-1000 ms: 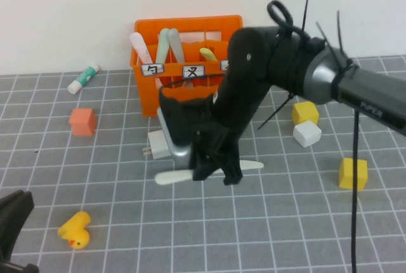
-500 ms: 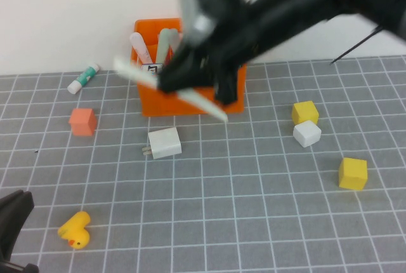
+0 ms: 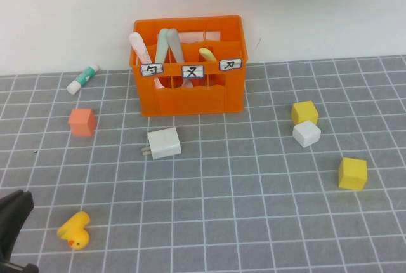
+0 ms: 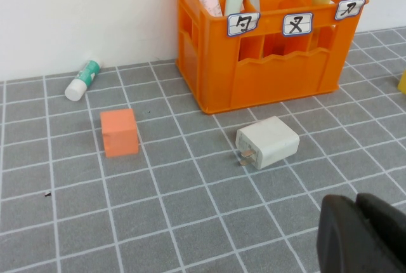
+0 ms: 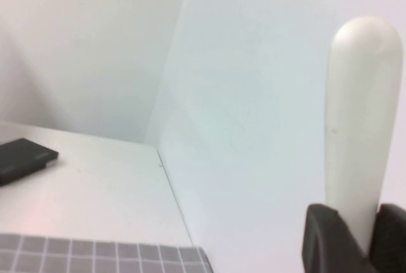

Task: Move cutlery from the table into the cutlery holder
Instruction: Place the knife on the box

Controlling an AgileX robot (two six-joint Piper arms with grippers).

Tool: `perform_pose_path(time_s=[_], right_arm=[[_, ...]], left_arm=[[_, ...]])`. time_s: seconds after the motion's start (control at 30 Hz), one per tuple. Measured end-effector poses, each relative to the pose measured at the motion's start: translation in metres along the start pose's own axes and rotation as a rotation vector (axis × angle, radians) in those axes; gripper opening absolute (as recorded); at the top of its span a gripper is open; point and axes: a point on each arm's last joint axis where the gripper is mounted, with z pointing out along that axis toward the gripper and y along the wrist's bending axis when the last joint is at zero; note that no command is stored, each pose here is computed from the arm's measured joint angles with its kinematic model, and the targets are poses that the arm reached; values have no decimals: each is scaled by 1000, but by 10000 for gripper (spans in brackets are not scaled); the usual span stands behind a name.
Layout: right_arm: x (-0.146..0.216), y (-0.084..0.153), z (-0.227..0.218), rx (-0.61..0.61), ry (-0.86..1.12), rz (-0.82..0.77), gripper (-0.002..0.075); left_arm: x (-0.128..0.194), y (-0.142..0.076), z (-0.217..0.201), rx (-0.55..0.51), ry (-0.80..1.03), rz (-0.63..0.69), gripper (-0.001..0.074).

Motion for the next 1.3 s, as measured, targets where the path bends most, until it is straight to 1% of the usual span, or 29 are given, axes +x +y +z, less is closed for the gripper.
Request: perform_pose_path(time_s=[0.3,0.43,0.7,1.3], right_arm=[[61,-13,9,45,62,-10,127],[85,-19,11,91,102,18,127],[131,-24,12,135,168,70,127],[171,-22,15,141,209,133,127]], left_arm=[[0,0,0,-1,0,2,-1],[0,0,0,-1,0,4,-1],[0,0,0,-1,0,11,-1],[0,0,0,-1,0,12,-1]])
